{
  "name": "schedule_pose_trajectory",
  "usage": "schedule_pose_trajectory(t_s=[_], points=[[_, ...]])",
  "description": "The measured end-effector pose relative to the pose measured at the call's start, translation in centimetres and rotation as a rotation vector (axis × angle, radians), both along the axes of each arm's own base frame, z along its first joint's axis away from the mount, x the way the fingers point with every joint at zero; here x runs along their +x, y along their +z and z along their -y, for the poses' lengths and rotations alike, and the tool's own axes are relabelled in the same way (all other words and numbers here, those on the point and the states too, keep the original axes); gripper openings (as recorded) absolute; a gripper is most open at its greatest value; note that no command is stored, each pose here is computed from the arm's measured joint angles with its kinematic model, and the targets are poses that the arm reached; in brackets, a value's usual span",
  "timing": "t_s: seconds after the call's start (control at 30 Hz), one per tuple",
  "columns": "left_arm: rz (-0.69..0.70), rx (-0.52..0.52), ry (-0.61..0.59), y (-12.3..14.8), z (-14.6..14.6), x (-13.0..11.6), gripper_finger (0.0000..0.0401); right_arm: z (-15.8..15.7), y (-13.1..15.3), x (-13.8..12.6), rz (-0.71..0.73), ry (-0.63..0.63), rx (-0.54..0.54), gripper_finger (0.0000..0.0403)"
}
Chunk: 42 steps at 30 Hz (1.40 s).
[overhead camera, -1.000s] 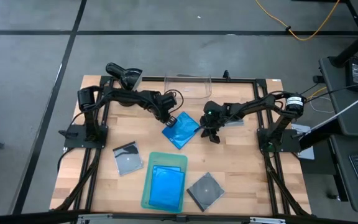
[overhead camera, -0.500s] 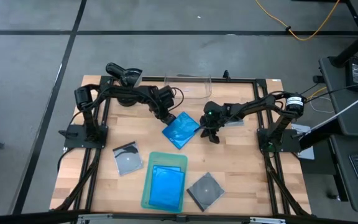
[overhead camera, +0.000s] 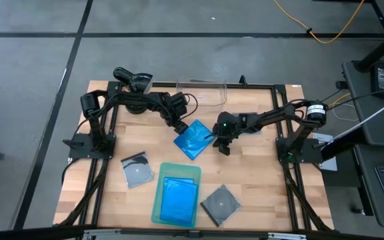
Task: Pick & place jewel cases by type
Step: Put the blue cd case into the green bin
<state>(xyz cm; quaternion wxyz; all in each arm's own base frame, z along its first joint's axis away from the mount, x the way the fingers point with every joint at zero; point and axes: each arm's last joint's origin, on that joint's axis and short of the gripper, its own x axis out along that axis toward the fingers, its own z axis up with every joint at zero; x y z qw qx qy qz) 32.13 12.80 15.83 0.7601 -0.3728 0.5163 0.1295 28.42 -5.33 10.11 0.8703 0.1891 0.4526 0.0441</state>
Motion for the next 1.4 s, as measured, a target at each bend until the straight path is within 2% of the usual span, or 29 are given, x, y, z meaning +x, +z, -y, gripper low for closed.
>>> schedule_pose_trajectory(t_s=[0.23, 0.43, 0.57, 0.93, 1.4], points=[[-0.019, -0.017, -0.008, -2.0, -0.2, 0.6, 0.0244, -0.3, 0.0, 0.1, -0.007, -0.018, -0.012, 0.0006], [-0.018, -0.071, -0.009, -3.5, -0.1, 1.3, 0.0244, -0.3, 0.0, 0.1, -0.012, -0.035, 0.003, 0.0006], [0.035, -0.113, -0.036, -4.0, 0.5, 2.1, 0.0244, -0.3, 0.0, 0.1, -0.012, -0.037, 0.001, 0.0006], [0.122, -0.149, -0.024, -3.9, 2.1, 3.6, 0.0242, -0.3, 0.0, 0.1, -0.009, -0.041, -0.005, 0.0006], [0.173, -0.136, -0.03, -2.5, 2.4, 4.4, 0.0242, -0.3, -0.1, 0.0, -0.012, -0.012, -0.023, 0.0006]])
